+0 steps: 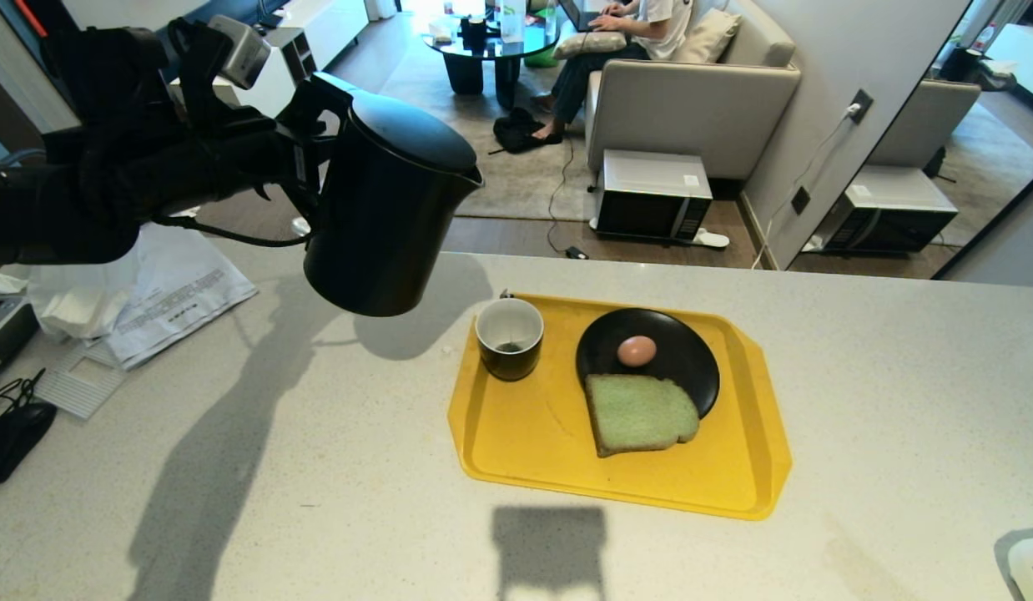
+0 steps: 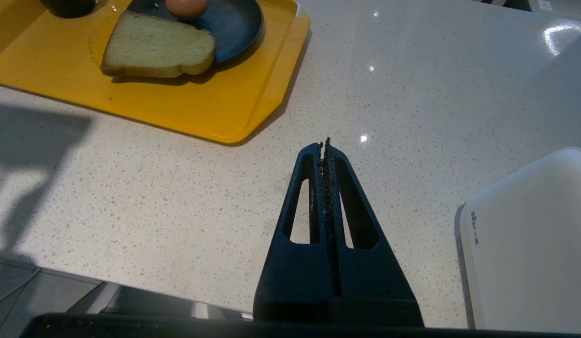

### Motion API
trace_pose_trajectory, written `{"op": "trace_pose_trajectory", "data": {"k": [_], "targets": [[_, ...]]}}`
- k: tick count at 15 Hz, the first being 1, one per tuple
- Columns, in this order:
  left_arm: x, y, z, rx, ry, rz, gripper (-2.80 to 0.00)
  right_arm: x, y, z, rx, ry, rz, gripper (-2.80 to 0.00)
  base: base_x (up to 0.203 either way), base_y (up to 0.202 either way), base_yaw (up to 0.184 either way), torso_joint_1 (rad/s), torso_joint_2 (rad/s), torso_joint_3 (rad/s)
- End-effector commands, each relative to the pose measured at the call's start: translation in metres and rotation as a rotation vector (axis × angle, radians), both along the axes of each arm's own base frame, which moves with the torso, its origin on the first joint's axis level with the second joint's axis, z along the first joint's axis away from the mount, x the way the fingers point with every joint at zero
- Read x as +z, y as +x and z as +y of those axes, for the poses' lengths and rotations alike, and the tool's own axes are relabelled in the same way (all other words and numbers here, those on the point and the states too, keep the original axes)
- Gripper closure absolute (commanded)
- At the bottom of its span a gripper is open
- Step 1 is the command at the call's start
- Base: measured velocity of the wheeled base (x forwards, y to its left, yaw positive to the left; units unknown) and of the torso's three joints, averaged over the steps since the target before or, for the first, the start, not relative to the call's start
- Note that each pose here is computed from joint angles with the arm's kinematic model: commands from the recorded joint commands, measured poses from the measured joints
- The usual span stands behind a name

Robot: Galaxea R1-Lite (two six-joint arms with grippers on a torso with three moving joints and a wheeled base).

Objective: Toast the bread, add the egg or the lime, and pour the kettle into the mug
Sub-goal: Pour water into a cup

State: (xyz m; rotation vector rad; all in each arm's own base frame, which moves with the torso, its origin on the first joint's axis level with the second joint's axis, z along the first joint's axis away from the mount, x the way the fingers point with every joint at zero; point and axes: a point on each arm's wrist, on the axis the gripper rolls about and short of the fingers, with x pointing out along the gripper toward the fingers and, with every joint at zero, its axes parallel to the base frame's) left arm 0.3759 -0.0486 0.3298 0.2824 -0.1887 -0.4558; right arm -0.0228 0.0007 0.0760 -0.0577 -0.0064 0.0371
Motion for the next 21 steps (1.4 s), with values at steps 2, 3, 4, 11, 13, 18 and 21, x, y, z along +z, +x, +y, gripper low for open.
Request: {"op": "trace_pose_trajectory", "data": {"k": [2, 3, 4, 11, 13, 18, 21], "targets": [[0.0, 0.011, 0.003, 0.018, 0.088, -0.027, 0.0, 0.0, 0.0, 0.0, 0.001, -0.001, 0.001, 0.0, 0.0, 0.0, 0.0, 0.0, 0.0, 0.0], [0.001, 0.01, 0.003, 0.02, 0.114, -0.017, 0.0, 0.0, 0.0, 0.0, 0.0, -0.001, 0.001, 0.0, 0.0, 0.0, 0.0, 0.0, 0.0, 0.0], [0.004, 0.008, 0.003, 0.021, 0.13, -0.009, 0.0, 0.0, 0.0, 0.0, 0.001, -0.001, 0.001, 0.0, 0.0, 0.0, 0.0, 0.0, 0.0, 0.0], [0.016, 0.003, -0.004, 0.005, 0.173, 0.022, 0.0, 0.0, 0.0, 0.0, 0.0, -0.001, 0.001, 0.0, 0.0, 0.0, 0.0, 0.0, 0.0, 0.0], [0.016, 0.0, -0.006, 0.001, 0.198, 0.034, 0.0, 0.0, 0.0, 0.0, 0.002, -0.001, 0.002, 0.0, 0.0, 0.0, 0.0, 0.0, 0.0, 0.0], [0.033, -0.009, -0.006, 0.01, 0.255, 0.028, 0.0, 0.0, 0.0, 0.0, 0.001, -0.001, 0.001, 0.0, 0.0, 0.0, 0.0, 0.001, 0.0, -0.054], [0.037, -0.015, -0.006, 0.013, 0.279, 0.01, 0.0, 0.0, 0.0, 0.0, 0.001, -0.001, 0.001, 0.0, 0.0, 0.0, 0.0, 0.001, 0.01, -0.183]]}}
